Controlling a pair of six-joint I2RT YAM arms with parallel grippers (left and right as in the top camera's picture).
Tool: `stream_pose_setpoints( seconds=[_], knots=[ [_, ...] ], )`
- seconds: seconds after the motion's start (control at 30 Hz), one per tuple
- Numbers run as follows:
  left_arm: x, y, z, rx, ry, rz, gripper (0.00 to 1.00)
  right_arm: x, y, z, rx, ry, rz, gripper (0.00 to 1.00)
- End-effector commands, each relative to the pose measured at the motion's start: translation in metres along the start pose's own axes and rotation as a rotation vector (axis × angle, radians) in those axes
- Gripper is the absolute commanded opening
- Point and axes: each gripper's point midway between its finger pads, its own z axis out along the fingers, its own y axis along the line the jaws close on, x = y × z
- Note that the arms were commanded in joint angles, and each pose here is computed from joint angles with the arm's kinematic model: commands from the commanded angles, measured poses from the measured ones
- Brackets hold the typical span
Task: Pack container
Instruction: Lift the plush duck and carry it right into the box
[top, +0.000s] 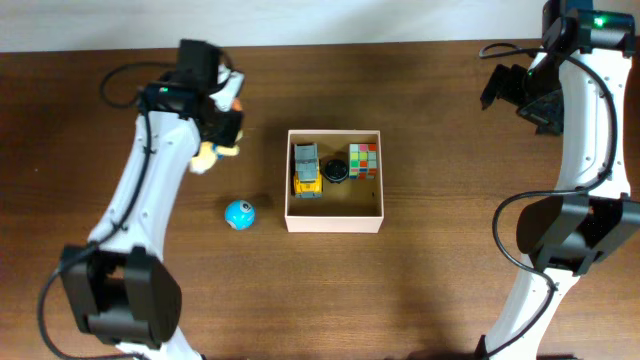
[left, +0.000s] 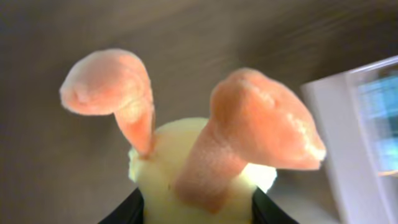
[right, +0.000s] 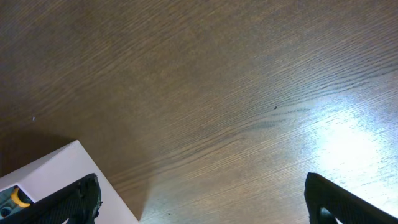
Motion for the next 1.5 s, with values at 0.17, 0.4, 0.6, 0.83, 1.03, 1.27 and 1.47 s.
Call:
stream_pose_setpoints(
  seconds=[0.17, 0.4, 0.6, 0.83, 1.03, 1.27, 1.47],
  knots=[
    [-0.022, -0.124, -0.096, 0.124, -0.179, 0.392, 0.37, -0.001, 0.003, -0.022, -0.023, -0.056, 0.006, 0.99],
    [0.01, -0.205, -0.112, 0.215, -0.148, 0.674, 0.38, -0.001, 0.003, -0.022, -0.023, -0.056, 0.006, 0.99],
    [0.028, -0.234, -0.104, 0.297, -0.132, 0.813, 0.38, -0.001, 0.003, -0.022, -0.023, -0.056, 0.006, 0.99],
    [0.031, -0.235, -0.076, 0.319, -0.089, 0.89, 0.38, -0.001, 0.003, -0.022, -0.023, -0.056, 0.006, 0.99],
    [0.026, -0.254, -0.048, 0.39, -0.099, 0.939, 0.39, -0.001, 0.003, -0.022, -0.023, -0.056, 0.006, 0.99],
    [0.036, -0.267, -0.008, 0.419, -0.019, 0.954, 0.39, -0.001, 0.003, -0.022, -0.023, -0.056, 0.006, 0.99],
    [0.052, -0.274, 0.024, 0.439, 0.067, 0.962, 0.38, -0.001, 0.003, -0.022, -0.022, -0.056, 0.006, 0.99]
  ],
)
